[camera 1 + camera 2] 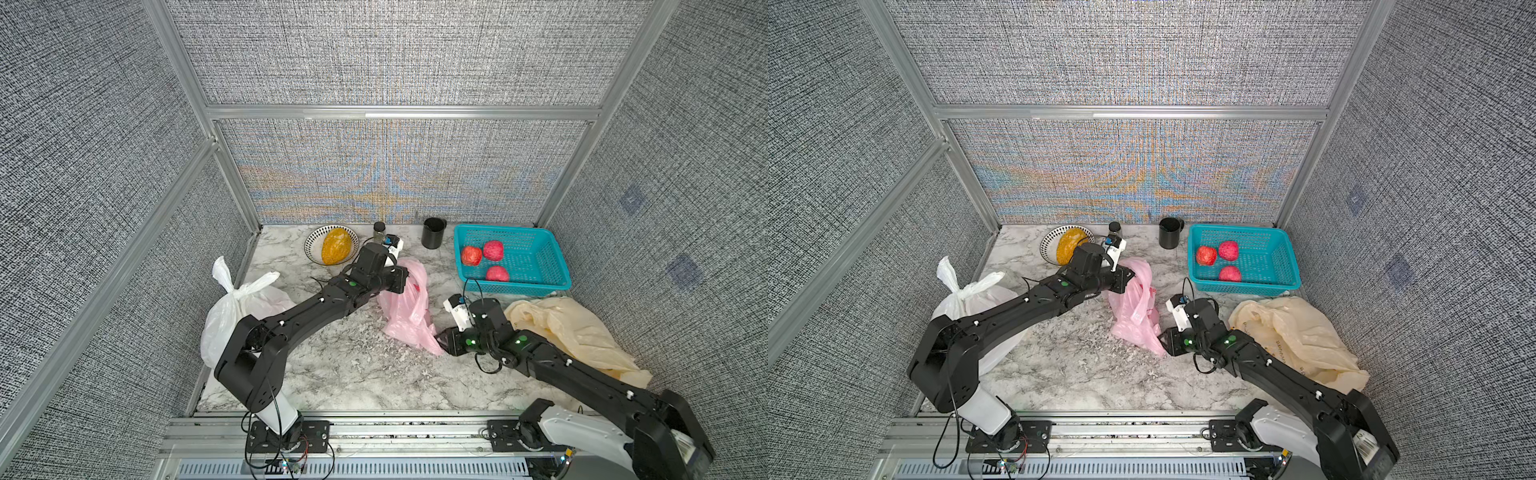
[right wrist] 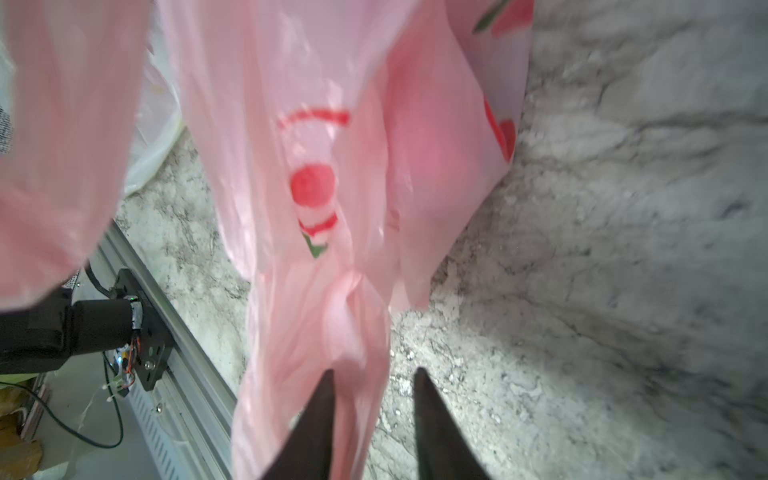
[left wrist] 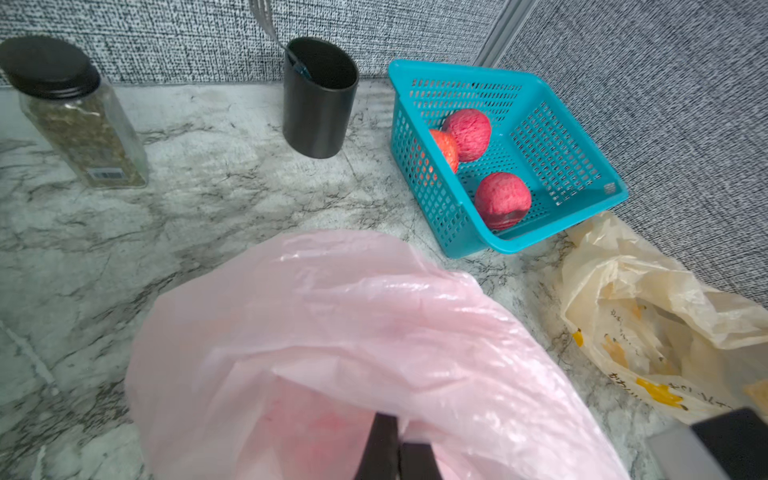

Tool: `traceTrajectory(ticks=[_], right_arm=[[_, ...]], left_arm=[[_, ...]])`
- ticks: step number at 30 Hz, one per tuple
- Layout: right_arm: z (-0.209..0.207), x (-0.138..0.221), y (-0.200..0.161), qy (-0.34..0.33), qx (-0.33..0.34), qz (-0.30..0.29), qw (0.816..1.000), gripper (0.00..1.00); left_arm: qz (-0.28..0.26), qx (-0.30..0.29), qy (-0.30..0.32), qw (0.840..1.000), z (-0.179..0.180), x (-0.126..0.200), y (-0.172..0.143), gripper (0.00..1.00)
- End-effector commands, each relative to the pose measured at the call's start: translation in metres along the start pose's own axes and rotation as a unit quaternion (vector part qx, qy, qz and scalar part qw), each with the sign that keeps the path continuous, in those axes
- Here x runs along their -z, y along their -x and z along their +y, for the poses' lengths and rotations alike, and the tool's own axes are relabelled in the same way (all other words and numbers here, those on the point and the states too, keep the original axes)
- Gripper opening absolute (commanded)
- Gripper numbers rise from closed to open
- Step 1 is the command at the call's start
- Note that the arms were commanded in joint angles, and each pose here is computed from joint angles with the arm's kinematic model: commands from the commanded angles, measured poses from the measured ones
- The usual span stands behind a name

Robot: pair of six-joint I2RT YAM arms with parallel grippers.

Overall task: Untie the knot of a plastic bag & take out the apple
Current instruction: Untie the plastic bag at the center of the board, then adjust the plastic bag at the center of the board.

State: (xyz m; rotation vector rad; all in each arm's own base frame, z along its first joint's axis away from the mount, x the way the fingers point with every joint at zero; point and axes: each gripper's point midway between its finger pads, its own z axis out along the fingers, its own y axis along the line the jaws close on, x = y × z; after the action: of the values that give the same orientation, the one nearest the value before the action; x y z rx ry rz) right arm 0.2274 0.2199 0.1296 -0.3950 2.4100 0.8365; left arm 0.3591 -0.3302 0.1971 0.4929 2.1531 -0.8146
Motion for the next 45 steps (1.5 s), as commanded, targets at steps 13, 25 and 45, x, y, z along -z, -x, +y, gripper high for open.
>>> traceTrajectory(ticks=[13,25,45], right_arm=[[-0.033,0.013,0.105,-0.019,0.057,-0.097,0.993,0.62],[0.006,-0.026,0.112,0.104,0.081,-0.079,0.988,0.68],[0.001,-0.056,0.11,0.07,0.065,-0.063,0.993,0.0]], left_arm=[[0.001,-0.044,-0.127,0.991,-0.046,0.009,-0.002,0.11],[0.023,-0.039,-0.126,0.991,-0.046,0.01,-0.016,0.18],[0.064,-0.034,-0.064,0.995,-0.03,0.024,-0.036,0.66]])
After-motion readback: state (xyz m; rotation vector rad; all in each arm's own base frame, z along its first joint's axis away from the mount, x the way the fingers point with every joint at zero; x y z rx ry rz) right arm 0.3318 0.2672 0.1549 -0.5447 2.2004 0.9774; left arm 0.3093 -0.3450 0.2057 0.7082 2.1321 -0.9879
